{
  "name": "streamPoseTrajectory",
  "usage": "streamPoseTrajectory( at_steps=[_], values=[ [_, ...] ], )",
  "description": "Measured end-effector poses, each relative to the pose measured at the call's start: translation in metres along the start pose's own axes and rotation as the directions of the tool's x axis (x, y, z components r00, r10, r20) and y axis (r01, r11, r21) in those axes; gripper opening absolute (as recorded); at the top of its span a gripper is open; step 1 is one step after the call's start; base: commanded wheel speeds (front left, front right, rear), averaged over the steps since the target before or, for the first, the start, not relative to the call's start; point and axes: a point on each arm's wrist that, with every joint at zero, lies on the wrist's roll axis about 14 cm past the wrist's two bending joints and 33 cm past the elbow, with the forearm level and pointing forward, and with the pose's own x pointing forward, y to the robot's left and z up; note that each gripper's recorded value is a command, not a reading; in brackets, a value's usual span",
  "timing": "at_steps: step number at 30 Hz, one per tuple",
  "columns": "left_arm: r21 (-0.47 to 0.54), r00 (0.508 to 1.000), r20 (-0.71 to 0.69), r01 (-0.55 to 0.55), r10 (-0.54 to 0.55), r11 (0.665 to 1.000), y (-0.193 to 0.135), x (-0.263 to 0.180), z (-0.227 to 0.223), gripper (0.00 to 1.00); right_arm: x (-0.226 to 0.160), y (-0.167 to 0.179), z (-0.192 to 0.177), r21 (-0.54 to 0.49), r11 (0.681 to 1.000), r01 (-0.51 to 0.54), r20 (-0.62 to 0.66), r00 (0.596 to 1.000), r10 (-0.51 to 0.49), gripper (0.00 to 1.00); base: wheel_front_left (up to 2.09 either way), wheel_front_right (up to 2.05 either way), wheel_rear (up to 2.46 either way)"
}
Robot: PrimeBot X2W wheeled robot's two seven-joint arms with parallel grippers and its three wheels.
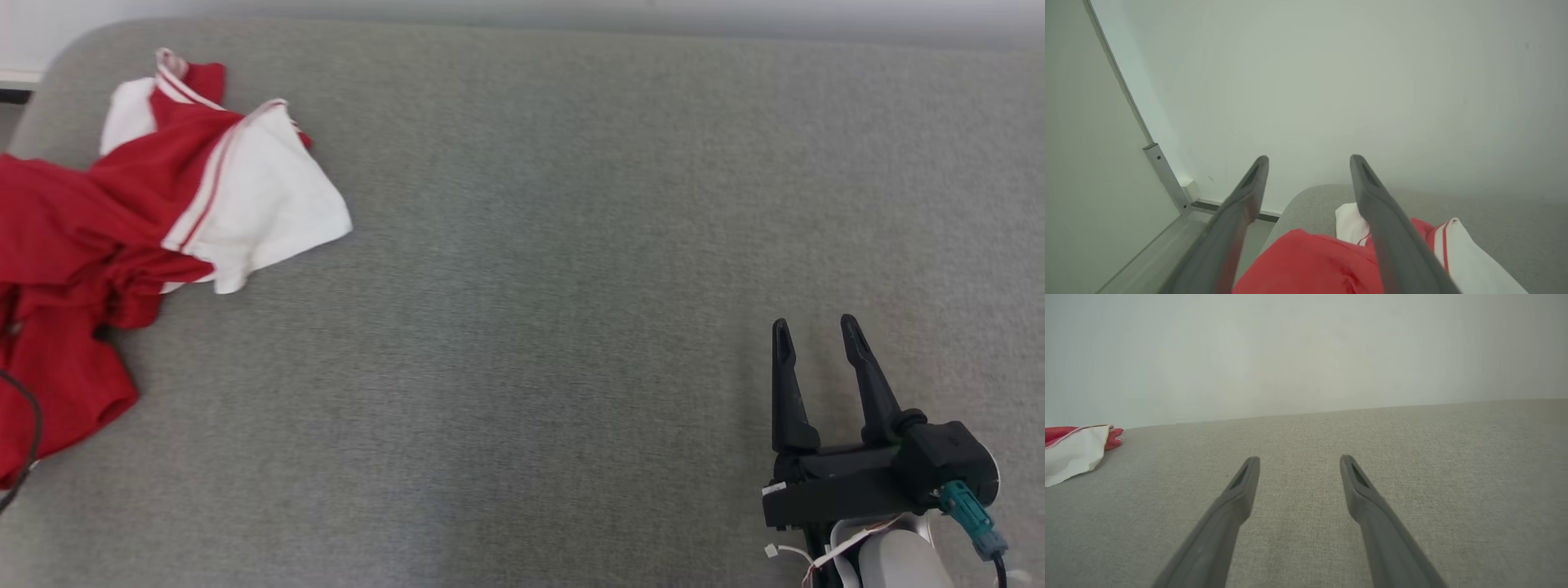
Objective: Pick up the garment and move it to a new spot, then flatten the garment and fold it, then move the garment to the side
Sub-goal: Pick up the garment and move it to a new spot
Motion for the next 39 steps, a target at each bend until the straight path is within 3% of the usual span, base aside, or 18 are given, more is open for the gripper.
streamPoseTrajectory(
  at_steps=[9, 14, 19, 22, 25, 26, 27, 28, 29, 32, 39],
  values=[
    [-0.024, 0.948, -0.305, 0.082, -0.085, 0.996, -0.035, 0.023, -0.085, 1.00, -0.012, -0.030, -0.014, -0.012, 0.997, 0.082, -0.042, 0.996, -0.083, 1.00, 0.00, 0.00, 0.00],
    [-0.072, 0.867, -0.487, 0.081, -0.107, 0.994, -0.047, 0.014, -0.126, 1.00, -0.017, -0.039, -0.015, -0.012, 0.994, 0.110, -0.047, 0.993, -0.110, 1.00, 0.00, 0.00, 0.00],
    [-0.120, 0.793, -0.596, 0.065, -0.124, 0.991, -0.053, 0.003, -0.146, 1.00, -0.020, -0.041, -0.011, -0.007, 0.993, 0.118, -0.040, 0.992, -0.118, 1.00, 0.00, 0.00, 0.00],
    [-0.137, 0.722, -0.679, 0.058, -0.137, 0.989, -0.058, -0.009, -0.164, 1.00, -0.021, -0.043, -0.010, -0.009, 0.992, 0.124, -0.038, 0.992, -0.124, 1.00, 0.00, 0.00, 0.00],
    [-0.151, 0.692, -0.707, 0.056, -0.148, 0.987, -0.063, -0.012, -0.171, 1.00, -0.023, -0.045, -0.009, -0.010, 0.992, 0.129, -0.037, 0.991, -0.130, 1.00, 0.00, 0.00, 0.00],
    [-0.153, 0.685, -0.713, 0.053, -0.147, 0.987, -0.063, -0.013, -0.173, 0.97, -0.023, -0.046, -0.009, -0.010, 0.991, 0.131, -0.037, 0.991, -0.131, 1.00, 0.00, 0.00, 0.00],
    [-0.150, 0.681, -0.718, 0.055, -0.147, 0.987, -0.064, -0.013, -0.175, 0.43, -0.024, -0.046, -0.009, -0.011, 0.991, 0.132, -0.037, 0.990, -0.133, 1.00, 0.00, 0.00, 0.00],
    [-0.145, 0.682, -0.717, 0.055, -0.143, 0.988, -0.063, -0.013, -0.176, 0.10, -0.024, -0.047, -0.009, -0.011, 0.991, 0.134, -0.037, 0.990, -0.134, 1.00, 0.00, 0.00, 0.00],
    [-0.141, 0.684, -0.716, 0.056, -0.140, 0.988, -0.063, -0.013, -0.176, 0.00, -0.024, -0.047, -0.009, -0.012, 0.991, 0.135, -0.037, 0.990, -0.136, 1.00, 0.00, 0.00, 0.00],
    [-0.121, 0.724, -0.679, 0.053, -0.122, 0.991, -0.059, -0.006, -0.171, 0.00, -0.025, -0.048, -0.008, -0.013, 0.990, 0.138, -0.035, 0.990, -0.139, 1.00, 0.00, 0.00, 0.00],
    [-0.075, 0.888, -0.445, 0.090, -0.114, 0.993, -0.058, 0.031, -0.111, 0.00, -0.028, -0.047, -0.002, -0.007, 0.990, 0.139, -0.021, 0.990, -0.140, 1.00, 0.00, 0.00, 0.00]
  ],
)
